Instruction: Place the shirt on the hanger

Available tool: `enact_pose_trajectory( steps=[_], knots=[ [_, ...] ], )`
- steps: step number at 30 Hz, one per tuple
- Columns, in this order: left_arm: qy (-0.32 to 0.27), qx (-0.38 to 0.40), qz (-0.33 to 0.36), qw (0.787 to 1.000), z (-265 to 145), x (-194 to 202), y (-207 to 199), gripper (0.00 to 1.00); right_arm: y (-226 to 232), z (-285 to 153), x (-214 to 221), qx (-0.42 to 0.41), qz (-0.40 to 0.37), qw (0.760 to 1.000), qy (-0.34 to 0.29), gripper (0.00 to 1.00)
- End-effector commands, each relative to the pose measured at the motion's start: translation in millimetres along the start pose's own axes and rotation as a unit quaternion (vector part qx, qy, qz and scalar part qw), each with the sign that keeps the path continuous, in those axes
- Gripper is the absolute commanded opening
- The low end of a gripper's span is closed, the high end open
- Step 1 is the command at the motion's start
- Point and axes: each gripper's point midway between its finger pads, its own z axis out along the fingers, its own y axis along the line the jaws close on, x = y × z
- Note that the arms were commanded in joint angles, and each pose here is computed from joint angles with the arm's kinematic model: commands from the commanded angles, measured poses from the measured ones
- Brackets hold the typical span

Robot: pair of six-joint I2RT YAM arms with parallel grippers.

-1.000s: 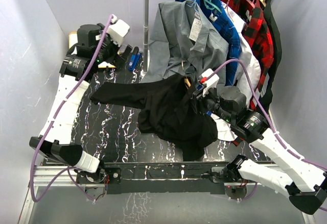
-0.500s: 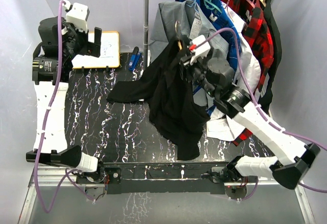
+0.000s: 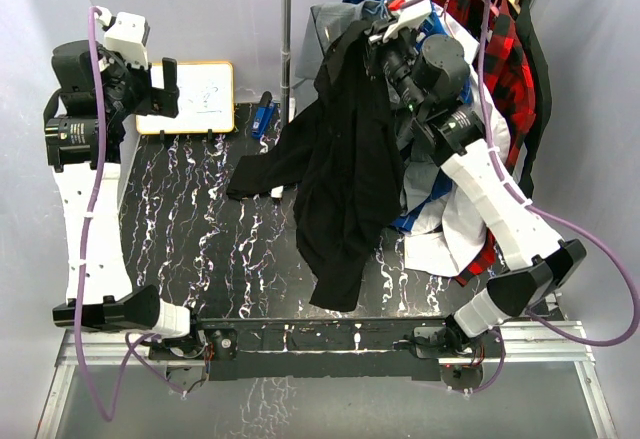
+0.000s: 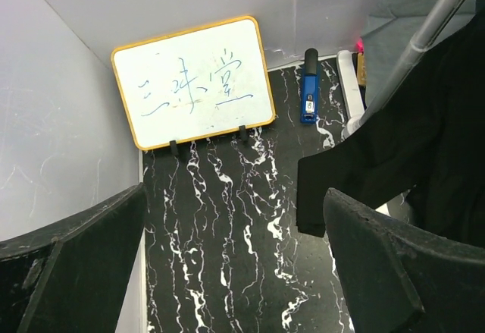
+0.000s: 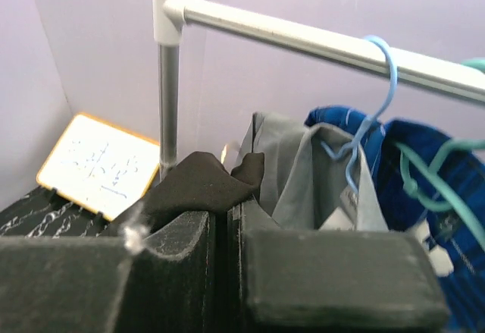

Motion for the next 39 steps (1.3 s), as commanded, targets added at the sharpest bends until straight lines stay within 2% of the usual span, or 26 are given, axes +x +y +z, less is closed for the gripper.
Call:
enact_pose_trajectory(
  steps=[1, 5, 10, 13, 16, 19, 21, 23, 25, 26, 29, 30, 33, 36, 39],
  knots=[
    [-0.012, 0.017, -0.029, 0.999, -8.8, -3.3, -0.8, 0.98, -1.7, 7.0, -72.1, -0.02, 0.002, 0.994, -0.103, 0.0],
    [-0.014, 0.026, -0.043, 0.999, -9.4, -1.2, 1.3, 0.98, 1.1, 7.0, -68.7, -0.027, 0.016, 0.995, -0.095, 0.0],
    [-0.006, 0.041, -0.061, 0.997, -6.7, 10.9, 0.1, 0.98, 19.7, -37.6, -8.8, -0.061, 0.072, 0.995, -0.033, 0.0],
    [0.007, 0.124, -0.068, 0.99, -4.8, 23.5, -28.2, 0.98, 23.5, -65.1, 49.6, -0.055, 0.085, 0.995, 0.022, 0.0],
    [0.01, 0.26, -0.085, 0.962, -10.7, 34.6, -74.4, 0.98, 20.0, -85.8, 91.0, -0.037, 0.086, 0.994, 0.06, 0.0],
    [0.001, 0.4, -0.12, 0.909, -25.4, 41.0, -116.7, 0.98, 21.1, -97.7, 117.7, -0.034, 0.087, 0.992, 0.087, 0.0],
    [0.0, 0.454, -0.157, 0.877, -23.7, 47.6, -131.3, 0.98, 23.2, -103.6, 133.7, -0.035, 0.089, 0.99, 0.106, 0.0],
    [-0.005, 0.453, -0.15, 0.879, -10.6, 59.1, -140.7, 0.98, 24.8, -110.1, 149.7, -0.036, 0.09, 0.988, 0.121, 0.0],
    [0.048, 0.45, -0.114, 0.885, 10.4, 93.6, -164.8, 0.98, 25.9, -116.0, 165.1, -0.036, 0.089, 0.986, 0.135, 0.0],
    [0.085, 0.459, -0.093, 0.879, 15.0, 112.5, -179.9, 0.98, 26.0, -118.4, 170.8, -0.035, 0.089, 0.986, 0.14, 0.0],
    [0.163, 0.516, -0.043, 0.84, 9.7, 166.4, -219.9, 0.97, 24.8, -122.5, 182.4, -0.029, 0.085, 0.985, 0.15, 0.0],
    [0.171, 0.524, -0.025, 0.834, 8.1, 183.3, -226.6, 0.97, 24.9, -123.6, 185.4, -0.03, 0.085, 0.984, 0.154, 0.0],
    [0.149, 0.519, 0.08, 0.838, 2.2, 226.6, -238.4, 0.95, 27.1, -125.9, 191.6, -0.034, 0.085, 0.983, 0.161, 0.0],
    [0.131, 0.516, 0.21, 0.82, -4.0, 260.0, -250.7, 0.92, 29.1, -128.0, 197.4, -0.039, 0.086, 0.982, 0.166, 0.0],
    [0.105, 0.522, 0.27, 0.802, 5.1, 271.0, -253.5, 0.78, 30.4, -130.2, 199.4, -0.041, 0.09, 0.981, 0.167, 0.0]
  ],
)
